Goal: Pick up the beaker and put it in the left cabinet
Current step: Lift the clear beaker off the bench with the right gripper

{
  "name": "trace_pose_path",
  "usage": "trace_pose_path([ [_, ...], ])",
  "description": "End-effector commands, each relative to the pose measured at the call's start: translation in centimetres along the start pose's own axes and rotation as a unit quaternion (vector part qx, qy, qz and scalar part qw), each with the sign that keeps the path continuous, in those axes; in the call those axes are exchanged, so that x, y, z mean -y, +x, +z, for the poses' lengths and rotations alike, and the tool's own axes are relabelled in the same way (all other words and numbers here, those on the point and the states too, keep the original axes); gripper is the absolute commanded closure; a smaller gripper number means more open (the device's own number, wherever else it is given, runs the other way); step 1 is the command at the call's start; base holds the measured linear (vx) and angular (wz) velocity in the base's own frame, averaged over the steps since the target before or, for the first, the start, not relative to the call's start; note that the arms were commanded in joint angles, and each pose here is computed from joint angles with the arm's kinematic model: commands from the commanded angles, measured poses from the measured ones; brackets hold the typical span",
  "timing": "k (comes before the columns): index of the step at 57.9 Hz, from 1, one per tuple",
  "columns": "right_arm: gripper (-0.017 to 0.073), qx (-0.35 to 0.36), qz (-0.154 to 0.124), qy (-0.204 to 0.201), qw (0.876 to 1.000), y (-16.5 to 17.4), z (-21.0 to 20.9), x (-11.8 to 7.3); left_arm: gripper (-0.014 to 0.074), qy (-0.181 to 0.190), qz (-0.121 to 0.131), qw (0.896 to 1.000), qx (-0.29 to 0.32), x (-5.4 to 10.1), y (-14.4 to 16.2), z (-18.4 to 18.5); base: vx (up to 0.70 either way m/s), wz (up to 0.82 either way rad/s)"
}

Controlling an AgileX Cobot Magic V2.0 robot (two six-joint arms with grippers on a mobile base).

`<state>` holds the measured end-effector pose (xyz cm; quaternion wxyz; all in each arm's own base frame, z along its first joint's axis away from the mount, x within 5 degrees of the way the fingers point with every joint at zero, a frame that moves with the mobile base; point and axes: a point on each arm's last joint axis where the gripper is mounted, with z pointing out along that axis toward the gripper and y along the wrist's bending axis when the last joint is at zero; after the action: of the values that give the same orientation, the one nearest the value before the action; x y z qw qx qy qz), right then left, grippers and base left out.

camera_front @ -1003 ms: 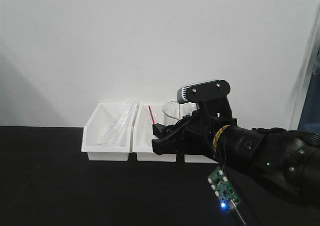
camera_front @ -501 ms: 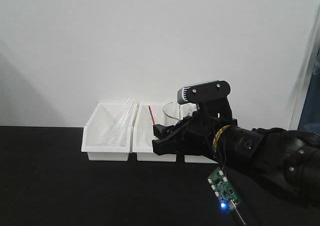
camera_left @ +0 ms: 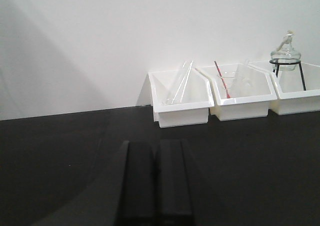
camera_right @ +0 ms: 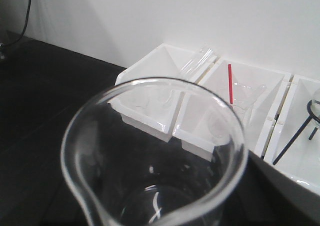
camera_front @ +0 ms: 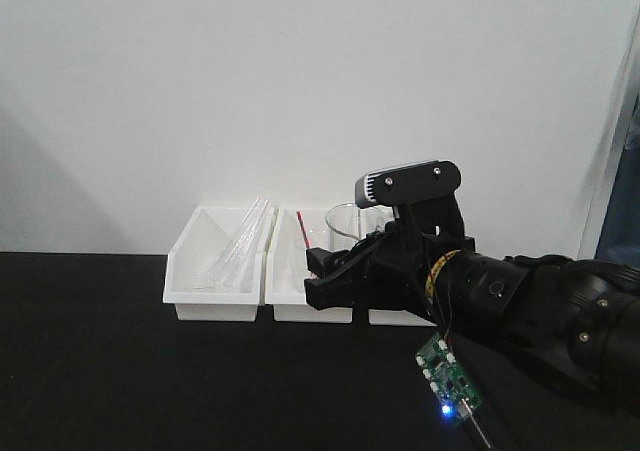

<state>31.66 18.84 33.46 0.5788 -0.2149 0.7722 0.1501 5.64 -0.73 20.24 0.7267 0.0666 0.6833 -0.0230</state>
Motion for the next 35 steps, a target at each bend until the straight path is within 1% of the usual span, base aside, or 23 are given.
trace_pose_path([
  [1,0.0568,0.069,-0.001,-0.017,0.998,-3.12,-1.75,-0.25,0.0592,-0.003,-0.005,0.999,0.042,-0.04,-0.30,-0.12,0.00,0.01],
  [20,0.0568,0.068,-0.001,-0.017,0.998,-3.11,-1.74,-0.25,0.0592,-0.003,-0.005,0.999,0.042,-0.04,-0.30,-0.12,-0.02,0.01],
  [35,0.0568,0.068,-0.001,-0.017,0.998,-3.11,-1.74,-0.25,0.0592,-0.003,-0.005,0.999,0.042,-0.04,-0.30,-0.12,-0.09,-0.02],
])
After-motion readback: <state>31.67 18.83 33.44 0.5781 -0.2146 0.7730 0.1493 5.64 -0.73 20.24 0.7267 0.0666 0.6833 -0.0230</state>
